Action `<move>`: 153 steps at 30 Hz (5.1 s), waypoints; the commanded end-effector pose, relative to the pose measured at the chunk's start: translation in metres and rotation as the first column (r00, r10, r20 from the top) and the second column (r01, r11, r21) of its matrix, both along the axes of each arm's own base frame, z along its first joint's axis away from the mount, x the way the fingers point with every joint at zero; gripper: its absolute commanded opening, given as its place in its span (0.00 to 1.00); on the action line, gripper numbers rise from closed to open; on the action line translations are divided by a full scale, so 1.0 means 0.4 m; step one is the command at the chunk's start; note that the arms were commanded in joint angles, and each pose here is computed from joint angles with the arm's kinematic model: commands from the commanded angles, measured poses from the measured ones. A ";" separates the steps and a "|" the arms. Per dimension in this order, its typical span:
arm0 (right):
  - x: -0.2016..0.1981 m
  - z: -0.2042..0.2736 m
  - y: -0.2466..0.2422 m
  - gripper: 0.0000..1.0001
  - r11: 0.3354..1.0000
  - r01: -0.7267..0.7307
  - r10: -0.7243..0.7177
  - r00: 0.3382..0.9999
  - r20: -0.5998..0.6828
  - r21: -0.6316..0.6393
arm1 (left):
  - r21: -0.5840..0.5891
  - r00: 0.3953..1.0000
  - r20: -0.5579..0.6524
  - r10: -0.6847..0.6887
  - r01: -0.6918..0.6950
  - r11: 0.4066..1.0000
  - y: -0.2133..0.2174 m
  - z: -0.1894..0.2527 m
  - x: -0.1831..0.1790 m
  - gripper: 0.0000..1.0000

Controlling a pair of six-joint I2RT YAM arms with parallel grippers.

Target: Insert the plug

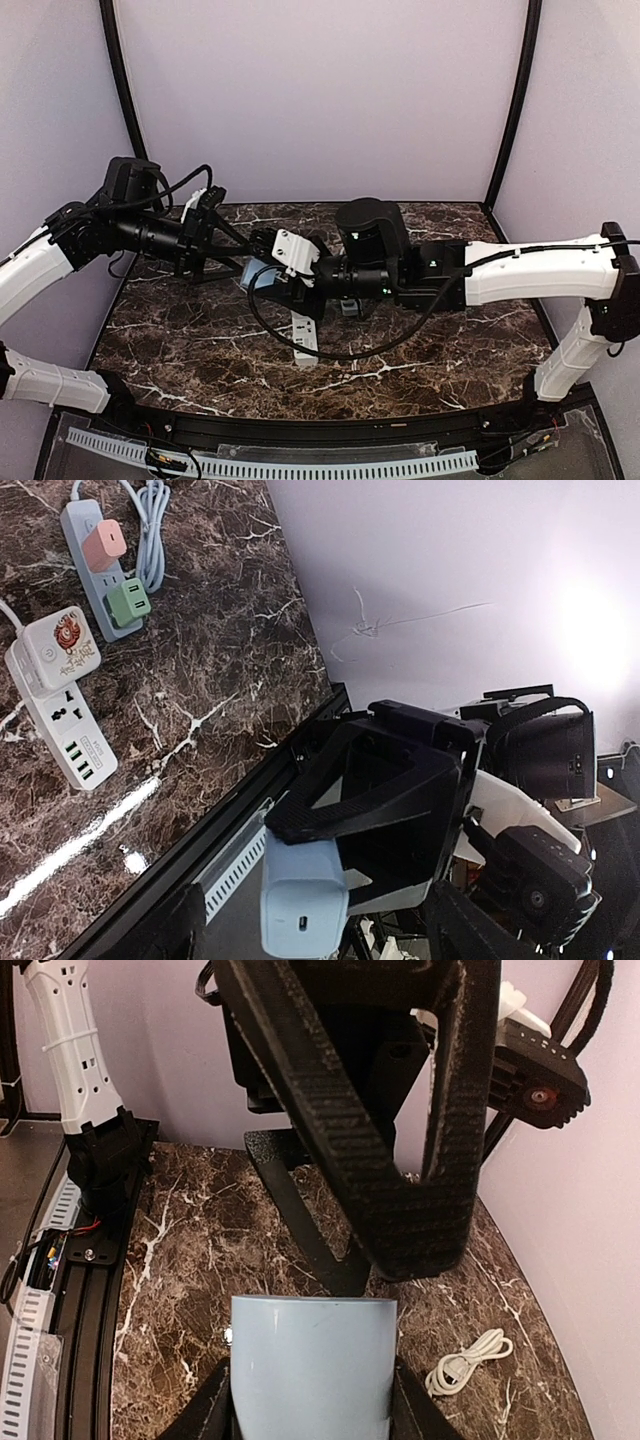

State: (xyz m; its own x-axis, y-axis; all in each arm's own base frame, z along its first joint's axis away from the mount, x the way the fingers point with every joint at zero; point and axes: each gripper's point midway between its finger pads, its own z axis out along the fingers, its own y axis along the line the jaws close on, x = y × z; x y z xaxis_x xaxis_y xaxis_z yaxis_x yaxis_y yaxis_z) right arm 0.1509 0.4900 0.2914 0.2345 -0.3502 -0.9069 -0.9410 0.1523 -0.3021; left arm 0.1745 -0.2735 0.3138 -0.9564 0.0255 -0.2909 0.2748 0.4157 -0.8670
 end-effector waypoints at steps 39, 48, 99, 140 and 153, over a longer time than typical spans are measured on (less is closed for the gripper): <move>0.122 0.108 -0.103 0.83 0.974 0.228 -0.228 0.971 0.078 0.005 | 0.070 0.988 -0.058 -0.145 0.149 0.986 -0.103 -0.054 0.087 0.01; 0.202 0.119 -0.237 0.99 0.886 0.463 -0.462 0.883 0.086 0.015 | 0.182 0.984 -0.106 -0.140 0.157 0.971 -0.141 -0.119 0.162 0.01; 0.369 0.027 -0.901 0.99 0.391 0.895 -0.853 0.265 -0.451 -0.215 | 0.794 0.936 -0.070 0.346 -0.158 0.587 -0.186 -0.494 0.136 0.01; 0.243 -0.029 -0.943 0.99 0.430 0.861 -0.861 0.299 -0.412 -0.273 | 0.858 0.916 -0.025 0.400 -0.186 0.479 -0.189 -0.589 0.149 0.01; 0.237 -0.041 -0.937 0.99 0.442 0.851 -0.858 0.310 -0.409 -0.282 | 0.878 0.912 0.000 0.410 -0.196 0.437 -0.182 -0.605 0.161 0.01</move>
